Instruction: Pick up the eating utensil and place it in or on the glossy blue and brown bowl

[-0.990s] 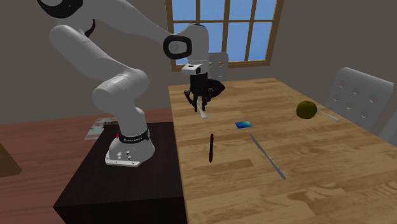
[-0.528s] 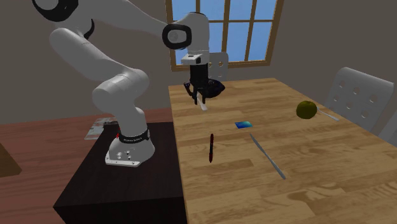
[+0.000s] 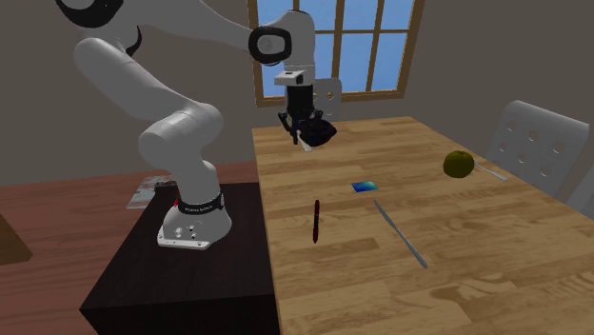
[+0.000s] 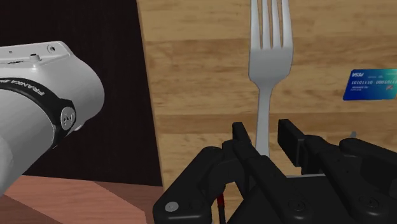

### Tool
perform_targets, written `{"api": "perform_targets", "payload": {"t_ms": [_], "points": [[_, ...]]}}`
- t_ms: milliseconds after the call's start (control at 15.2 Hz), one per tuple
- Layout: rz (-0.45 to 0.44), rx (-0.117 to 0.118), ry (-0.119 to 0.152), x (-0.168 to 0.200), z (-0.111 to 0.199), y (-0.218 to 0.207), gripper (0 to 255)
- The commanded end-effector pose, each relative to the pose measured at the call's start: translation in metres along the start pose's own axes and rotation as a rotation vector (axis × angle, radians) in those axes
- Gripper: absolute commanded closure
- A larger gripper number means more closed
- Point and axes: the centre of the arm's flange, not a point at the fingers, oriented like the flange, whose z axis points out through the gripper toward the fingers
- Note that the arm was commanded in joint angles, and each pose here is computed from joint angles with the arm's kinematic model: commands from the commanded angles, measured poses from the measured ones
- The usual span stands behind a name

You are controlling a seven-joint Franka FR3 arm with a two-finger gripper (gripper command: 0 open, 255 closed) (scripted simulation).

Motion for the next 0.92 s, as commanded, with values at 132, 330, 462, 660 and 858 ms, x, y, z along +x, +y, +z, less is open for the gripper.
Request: {"api": "perform_targets", "payload": {"t_ms": [132,330,462,660,858], "points": [[0.001,0.0,-0.001,-0.049,-0.005,-0.026,255],[0.001,0.0,-0.001,-0.085,-0.009,-0.043,255],[0.001,0.0,-0.001,-0.109,-0.012,-0.054,255],[0.001,0.0,-0.001,-0.144,-0.016,-0.071,255],[0.001,0.0,-0.002,-0.179,-0.02,-0.089,255]]}}
